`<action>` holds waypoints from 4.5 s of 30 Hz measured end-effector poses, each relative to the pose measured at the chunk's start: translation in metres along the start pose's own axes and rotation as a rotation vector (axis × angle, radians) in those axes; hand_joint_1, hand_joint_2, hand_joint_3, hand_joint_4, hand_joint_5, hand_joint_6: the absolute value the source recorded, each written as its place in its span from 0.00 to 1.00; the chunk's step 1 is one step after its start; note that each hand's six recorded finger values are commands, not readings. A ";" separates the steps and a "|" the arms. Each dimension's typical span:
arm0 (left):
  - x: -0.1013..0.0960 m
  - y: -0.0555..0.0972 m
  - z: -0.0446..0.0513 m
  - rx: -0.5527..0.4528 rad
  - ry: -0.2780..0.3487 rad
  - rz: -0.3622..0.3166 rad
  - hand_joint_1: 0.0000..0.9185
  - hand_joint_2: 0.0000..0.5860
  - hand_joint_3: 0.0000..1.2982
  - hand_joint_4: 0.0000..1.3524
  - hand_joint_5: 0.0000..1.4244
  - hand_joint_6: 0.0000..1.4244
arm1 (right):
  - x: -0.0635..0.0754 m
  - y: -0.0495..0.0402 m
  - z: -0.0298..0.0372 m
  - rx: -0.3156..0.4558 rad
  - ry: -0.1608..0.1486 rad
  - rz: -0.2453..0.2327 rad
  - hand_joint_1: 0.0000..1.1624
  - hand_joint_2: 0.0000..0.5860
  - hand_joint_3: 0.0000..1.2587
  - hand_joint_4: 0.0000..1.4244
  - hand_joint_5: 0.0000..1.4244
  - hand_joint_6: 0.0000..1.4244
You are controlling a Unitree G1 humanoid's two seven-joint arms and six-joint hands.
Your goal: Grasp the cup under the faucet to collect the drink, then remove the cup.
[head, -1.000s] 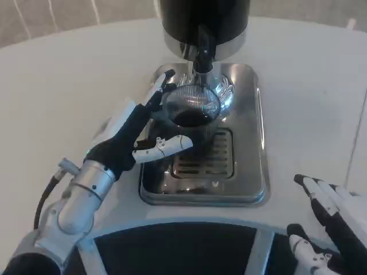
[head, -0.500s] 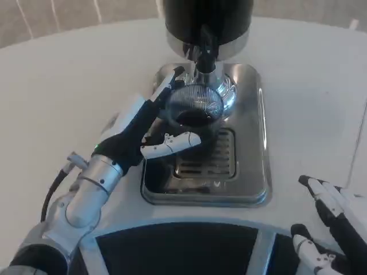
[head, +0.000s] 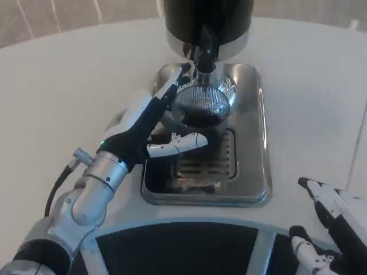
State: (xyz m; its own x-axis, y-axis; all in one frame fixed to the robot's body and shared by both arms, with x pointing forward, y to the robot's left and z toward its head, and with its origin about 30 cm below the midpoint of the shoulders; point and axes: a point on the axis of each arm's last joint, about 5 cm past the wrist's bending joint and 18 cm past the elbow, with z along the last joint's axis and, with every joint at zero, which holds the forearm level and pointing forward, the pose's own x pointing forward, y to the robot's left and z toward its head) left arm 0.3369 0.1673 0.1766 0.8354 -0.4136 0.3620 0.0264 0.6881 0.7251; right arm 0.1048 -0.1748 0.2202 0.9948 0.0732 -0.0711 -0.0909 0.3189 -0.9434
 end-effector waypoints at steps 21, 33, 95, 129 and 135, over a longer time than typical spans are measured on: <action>0.003 -0.005 0.0015 0.041 0.016 0.069 0.43 0.16 0.33 0.32 0.56 0.83 | -0.001 -0.0028 0.0017 0.000 0.009 -0.015 0.13 0.88 0.01 0.00 0.00 0.00; 0.002 -0.006 0.0010 0.026 0.023 0.091 0.47 0.19 0.46 0.49 0.65 0.88 | -0.002 -0.0007 0.0034 -0.012 0.027 -0.027 0.29 0.88 0.03 0.00 0.00 0.00; -0.063 0.019 -0.0290 0.090 0.027 0.296 0.56 0.22 0.78 0.90 1.00 1.00 | 0.014 0.0014 0.0131 0.019 -0.035 -0.071 0.24 0.85 0.02 0.00 0.00 0.00; -0.112 0.035 -0.0259 0.064 0.029 0.302 0.57 0.19 0.78 0.90 1.00 1.00 | 0.028 -0.0030 0.0315 -0.102 -0.142 -0.096 0.24 0.98 0.02 0.00 0.00 0.00; -0.123 0.033 -0.0212 0.071 0.014 0.291 0.57 0.17 0.78 0.89 1.00 1.00 | 0.023 0.0018 0.0370 -0.129 -0.153 -0.080 0.24 0.98 0.02 0.00 0.00 0.00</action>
State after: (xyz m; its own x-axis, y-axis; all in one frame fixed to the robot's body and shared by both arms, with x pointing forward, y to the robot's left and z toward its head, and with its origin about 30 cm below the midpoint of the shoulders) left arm 0.2470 0.2535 0.1440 0.8097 -0.1965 0.5529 -0.2535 0.7327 0.6316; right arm 0.1258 -0.1375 0.2289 0.9791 0.1977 0.0467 0.0048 0.2071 -0.9783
